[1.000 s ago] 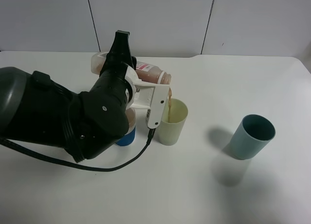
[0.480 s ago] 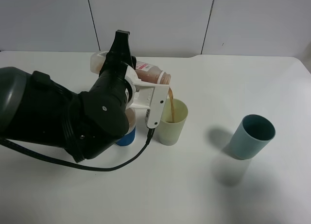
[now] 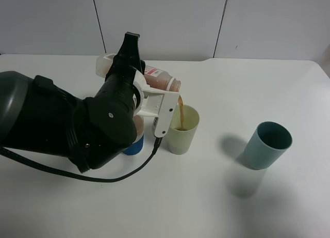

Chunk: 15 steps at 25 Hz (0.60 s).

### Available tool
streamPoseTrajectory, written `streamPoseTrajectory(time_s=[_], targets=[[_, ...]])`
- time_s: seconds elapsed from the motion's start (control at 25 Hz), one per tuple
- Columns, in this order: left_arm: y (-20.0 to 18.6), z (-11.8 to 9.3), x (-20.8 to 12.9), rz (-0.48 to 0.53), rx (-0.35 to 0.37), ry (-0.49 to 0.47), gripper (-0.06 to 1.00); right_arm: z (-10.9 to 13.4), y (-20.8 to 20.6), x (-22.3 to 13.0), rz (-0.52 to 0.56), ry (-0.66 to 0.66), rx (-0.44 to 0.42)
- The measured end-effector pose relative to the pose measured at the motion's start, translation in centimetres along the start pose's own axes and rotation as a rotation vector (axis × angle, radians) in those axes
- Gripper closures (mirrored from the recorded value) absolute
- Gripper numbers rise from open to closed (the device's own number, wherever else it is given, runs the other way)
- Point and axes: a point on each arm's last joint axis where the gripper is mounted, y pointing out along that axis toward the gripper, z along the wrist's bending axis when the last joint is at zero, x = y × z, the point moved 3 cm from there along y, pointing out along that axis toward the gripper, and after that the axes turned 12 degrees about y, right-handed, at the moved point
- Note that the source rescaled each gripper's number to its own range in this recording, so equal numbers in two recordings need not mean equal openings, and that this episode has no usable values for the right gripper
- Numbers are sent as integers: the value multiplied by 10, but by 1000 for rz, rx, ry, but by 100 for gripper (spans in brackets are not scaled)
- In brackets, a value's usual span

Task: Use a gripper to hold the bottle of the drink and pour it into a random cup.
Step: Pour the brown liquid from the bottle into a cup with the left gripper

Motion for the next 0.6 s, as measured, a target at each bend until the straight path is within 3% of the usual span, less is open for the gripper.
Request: streamPoseTrajectory(time_s=[0.6], targets=[[0, 0, 0, 1, 0, 23, 94, 0, 0, 0, 0, 0, 0]])
